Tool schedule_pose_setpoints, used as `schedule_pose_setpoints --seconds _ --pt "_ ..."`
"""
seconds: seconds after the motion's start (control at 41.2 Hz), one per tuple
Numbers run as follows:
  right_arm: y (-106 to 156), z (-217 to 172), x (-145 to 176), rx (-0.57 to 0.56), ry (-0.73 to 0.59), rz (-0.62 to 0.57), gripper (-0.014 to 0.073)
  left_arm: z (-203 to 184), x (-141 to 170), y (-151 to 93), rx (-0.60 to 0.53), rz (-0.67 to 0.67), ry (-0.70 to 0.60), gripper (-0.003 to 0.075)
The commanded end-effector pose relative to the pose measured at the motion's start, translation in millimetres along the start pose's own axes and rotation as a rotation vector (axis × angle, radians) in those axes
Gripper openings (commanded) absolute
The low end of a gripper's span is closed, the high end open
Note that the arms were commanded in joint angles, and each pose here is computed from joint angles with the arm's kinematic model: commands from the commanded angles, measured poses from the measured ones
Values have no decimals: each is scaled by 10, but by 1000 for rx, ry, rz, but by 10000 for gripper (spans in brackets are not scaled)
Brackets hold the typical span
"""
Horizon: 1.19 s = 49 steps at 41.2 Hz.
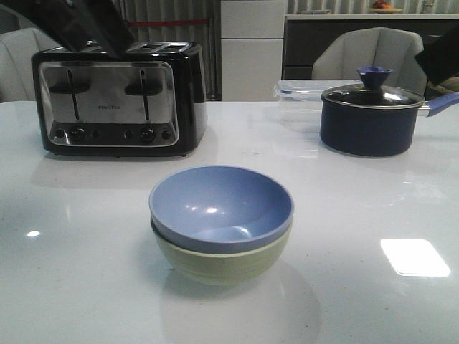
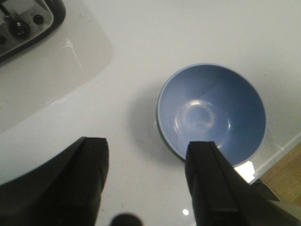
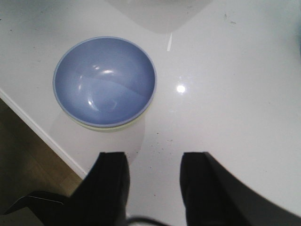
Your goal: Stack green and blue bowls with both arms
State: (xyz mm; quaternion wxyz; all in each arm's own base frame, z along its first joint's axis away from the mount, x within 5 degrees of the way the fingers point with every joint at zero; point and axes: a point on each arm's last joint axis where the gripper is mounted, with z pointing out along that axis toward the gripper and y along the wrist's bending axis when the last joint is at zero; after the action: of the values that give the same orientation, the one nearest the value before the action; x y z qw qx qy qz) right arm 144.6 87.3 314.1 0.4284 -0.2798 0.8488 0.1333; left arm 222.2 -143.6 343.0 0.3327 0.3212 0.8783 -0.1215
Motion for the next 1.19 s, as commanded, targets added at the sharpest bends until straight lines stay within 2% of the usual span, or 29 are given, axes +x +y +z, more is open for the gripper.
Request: schedule_pose_setpoints --seconds 0.0,0.437,0.583,0.801,0.874,1.044,1.092,1.165 --pt "-16 -61 -133 20 -95 -14 395 -372 83 -49 -34 30 -134 434" --pt "-10 -59 -108 12 -67 5 395 -765 939 -127 -107 23 -239 433" --pt "-6 -51 -53 3 -16 60 393 -811 1112 -98 -153 -12 -247 419" --pt "-7 13 46 6 5 65 388 -809 1168 -92 -162 -17 -252 341" --pt "-8 29 70 7 8 66 344 -811 1162 -91 -163 -17 -259 287" --pt "-7 32 74 6 9 67 146 -817 1143 -89 -166 -16 -281 116" --pt "-7 32 74 6 9 67 105 -817 1143 -89 -166 -16 -281 88" --pt "-8 32 73 7 8 67 48 -816 1142 -90 -164 -17 -281 92"
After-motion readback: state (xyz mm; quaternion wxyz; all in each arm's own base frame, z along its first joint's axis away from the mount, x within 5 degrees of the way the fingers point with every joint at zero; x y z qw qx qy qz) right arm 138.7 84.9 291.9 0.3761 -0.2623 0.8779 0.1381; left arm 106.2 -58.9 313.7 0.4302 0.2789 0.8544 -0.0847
